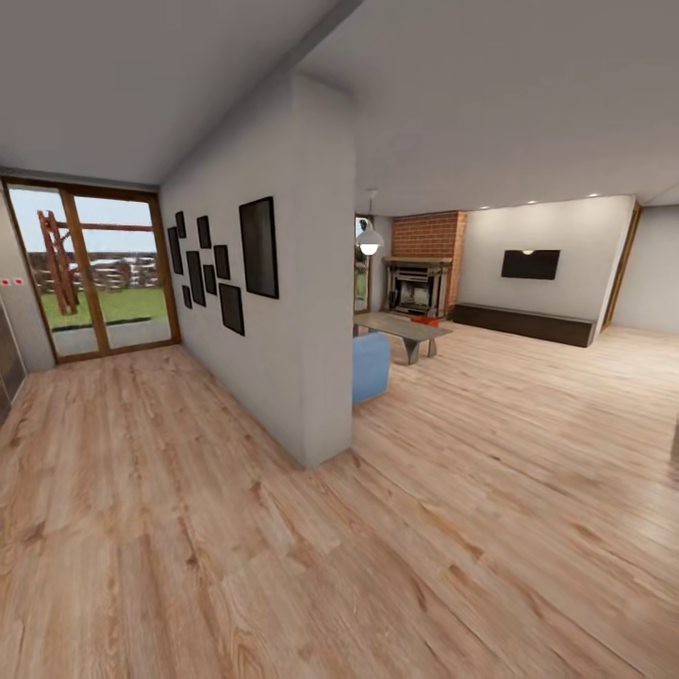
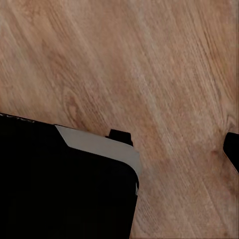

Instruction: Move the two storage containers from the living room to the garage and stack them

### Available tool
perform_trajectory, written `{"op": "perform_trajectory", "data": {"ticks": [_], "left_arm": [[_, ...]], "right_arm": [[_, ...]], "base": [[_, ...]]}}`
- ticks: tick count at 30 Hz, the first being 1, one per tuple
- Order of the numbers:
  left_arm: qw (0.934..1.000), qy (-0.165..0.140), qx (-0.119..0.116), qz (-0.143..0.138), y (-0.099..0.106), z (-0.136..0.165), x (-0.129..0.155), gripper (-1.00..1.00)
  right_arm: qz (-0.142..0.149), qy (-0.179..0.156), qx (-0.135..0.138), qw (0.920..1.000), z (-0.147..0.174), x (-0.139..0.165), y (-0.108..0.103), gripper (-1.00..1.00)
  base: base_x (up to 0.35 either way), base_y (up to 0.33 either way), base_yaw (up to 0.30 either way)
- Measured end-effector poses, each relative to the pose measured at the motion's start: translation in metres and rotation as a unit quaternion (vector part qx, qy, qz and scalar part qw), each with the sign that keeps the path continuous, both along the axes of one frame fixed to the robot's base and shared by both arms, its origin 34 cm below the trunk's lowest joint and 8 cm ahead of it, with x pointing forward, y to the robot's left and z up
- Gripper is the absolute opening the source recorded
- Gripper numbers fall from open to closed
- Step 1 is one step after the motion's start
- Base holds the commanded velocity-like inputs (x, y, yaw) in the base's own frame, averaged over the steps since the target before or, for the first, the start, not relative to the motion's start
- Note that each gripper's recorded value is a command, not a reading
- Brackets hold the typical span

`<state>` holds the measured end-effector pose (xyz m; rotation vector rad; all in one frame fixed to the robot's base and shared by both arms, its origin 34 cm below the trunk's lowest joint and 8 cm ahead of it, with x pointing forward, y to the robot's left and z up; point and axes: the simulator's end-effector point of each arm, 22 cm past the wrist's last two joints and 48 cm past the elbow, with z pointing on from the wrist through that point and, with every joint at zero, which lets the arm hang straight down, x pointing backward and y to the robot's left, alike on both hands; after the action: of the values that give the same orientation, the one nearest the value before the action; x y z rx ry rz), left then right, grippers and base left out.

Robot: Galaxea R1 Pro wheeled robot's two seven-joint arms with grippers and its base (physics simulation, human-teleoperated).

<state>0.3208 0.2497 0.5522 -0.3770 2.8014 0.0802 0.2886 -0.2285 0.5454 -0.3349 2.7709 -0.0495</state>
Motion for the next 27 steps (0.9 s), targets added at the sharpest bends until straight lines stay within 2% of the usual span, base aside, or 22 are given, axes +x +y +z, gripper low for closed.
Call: {"op": "perform_trajectory", "data": {"ticks": [27], "left_arm": [[1.0,0.001,0.0,0.0,0.001,-0.0002,-0.0006,1.0]], "right_arm": [[0.0,0.0,0.0,1.0,0.0,0.0,0.0,1.0]], "base": [[0.323,0.0,0.0]]}}
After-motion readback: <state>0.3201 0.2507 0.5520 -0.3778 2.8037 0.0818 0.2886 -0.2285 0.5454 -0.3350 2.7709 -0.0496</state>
